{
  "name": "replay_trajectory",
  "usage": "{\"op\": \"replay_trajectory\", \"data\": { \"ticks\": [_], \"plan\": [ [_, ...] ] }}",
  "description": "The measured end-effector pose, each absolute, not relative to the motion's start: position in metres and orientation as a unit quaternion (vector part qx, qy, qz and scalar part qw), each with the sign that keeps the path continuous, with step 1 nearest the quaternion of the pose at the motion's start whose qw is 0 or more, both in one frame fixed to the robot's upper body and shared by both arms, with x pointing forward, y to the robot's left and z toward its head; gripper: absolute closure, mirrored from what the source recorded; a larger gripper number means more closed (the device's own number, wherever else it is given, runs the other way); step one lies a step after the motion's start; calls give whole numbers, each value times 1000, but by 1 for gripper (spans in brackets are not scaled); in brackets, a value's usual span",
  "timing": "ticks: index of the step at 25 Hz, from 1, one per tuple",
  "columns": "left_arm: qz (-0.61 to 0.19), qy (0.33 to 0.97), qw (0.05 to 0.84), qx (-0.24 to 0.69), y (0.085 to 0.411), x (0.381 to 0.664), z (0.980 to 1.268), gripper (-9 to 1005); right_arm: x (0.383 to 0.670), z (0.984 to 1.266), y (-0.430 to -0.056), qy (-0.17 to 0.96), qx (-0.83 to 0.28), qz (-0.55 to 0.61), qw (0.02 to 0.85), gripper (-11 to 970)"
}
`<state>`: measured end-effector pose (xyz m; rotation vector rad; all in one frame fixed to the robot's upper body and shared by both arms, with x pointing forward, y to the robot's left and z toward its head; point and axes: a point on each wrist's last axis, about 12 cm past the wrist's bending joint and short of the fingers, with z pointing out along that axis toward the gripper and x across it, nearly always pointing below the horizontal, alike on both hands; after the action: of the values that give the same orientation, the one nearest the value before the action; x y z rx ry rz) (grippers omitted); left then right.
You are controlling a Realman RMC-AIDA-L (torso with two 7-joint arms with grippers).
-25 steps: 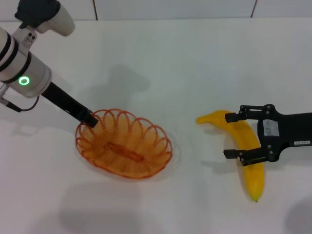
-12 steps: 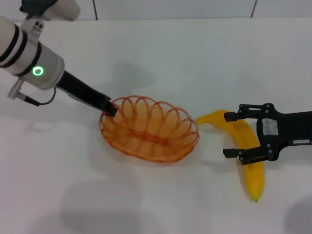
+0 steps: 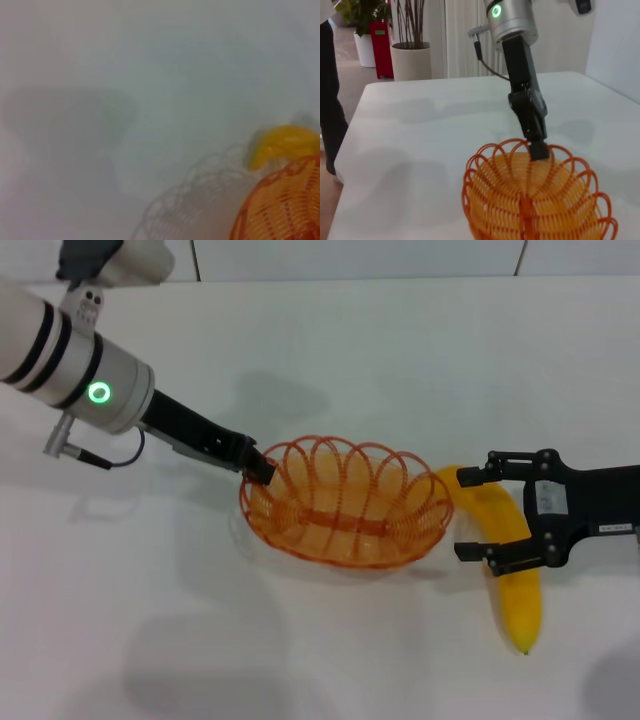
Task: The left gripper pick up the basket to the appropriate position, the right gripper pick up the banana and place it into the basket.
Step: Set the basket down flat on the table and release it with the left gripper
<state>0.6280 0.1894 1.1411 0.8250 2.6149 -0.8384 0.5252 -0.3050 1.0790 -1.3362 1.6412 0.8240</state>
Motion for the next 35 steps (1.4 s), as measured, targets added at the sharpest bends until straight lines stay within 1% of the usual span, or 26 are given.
{"op": "replay_trajectory", "data": {
  "ticks": [12,21,32,35],
  "plan": [
    [-292,918,120,241,198,622,1120,929,526,1079,-303,654,-534,330,422,153],
    [-291,917,118,245,194,623,1121,929,525,1080,-303,653,-534,331,422,156],
    [-294,916,116,246,194,622,1122,808,525,1080,-304,653,-535,331,422,161],
    [-295,915,115,248,194,622,1122,693,525,1080,-304,653,-535,331,422,162]
  ]
}}
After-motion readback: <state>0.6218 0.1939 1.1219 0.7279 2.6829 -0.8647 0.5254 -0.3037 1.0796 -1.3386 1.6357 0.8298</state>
